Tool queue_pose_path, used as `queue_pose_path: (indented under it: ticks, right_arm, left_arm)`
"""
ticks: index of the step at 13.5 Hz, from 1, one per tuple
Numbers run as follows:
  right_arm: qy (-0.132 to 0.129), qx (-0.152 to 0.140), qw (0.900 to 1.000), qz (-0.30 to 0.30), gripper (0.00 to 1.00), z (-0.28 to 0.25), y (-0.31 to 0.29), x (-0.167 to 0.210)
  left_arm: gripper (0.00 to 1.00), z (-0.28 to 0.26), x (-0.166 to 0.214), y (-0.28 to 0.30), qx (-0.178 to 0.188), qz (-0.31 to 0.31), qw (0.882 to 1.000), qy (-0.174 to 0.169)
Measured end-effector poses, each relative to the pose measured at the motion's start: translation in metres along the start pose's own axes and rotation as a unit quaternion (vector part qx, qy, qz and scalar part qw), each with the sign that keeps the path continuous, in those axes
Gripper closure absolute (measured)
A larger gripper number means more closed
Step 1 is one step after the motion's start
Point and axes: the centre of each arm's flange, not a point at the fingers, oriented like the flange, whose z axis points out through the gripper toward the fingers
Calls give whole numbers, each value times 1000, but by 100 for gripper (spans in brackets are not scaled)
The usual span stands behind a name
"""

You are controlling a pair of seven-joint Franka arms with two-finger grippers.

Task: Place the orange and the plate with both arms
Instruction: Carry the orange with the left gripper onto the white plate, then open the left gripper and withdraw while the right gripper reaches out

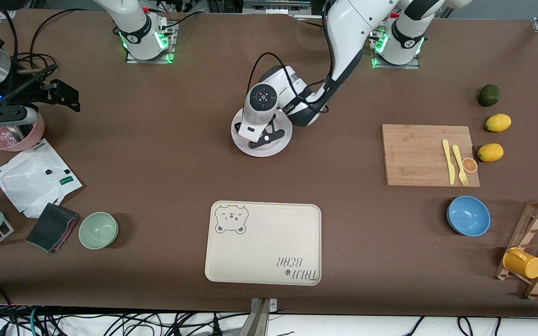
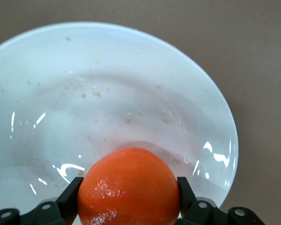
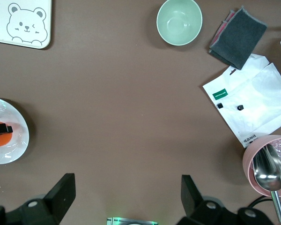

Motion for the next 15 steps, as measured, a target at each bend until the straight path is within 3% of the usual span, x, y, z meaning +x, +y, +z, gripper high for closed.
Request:
queue_pose_path:
  ticks: [1, 2, 6, 10, 15]
  right_arm:
    - [0, 0, 1000, 0, 0, 0, 0, 0]
    - [0, 0, 1000, 0, 0, 0, 0, 0]
    - [-2, 0, 1000, 0, 0, 2, 0, 2]
    - [-3, 2, 1000, -15, 0, 21, -12, 13]
    - [-15, 72, 997, -25, 0, 66, -42, 23]
  left_arm:
    - [2, -5, 7, -1, -2, -5, 1000, 1]
    - [0, -11, 13, -1, 0, -9, 1000, 1]
    - [0, -82, 42, -14, 34, -19, 999, 25]
    - [0, -202, 113, -62, 38, 15, 998, 53]
    - [0, -320, 228, -172, 46, 147, 988, 32]
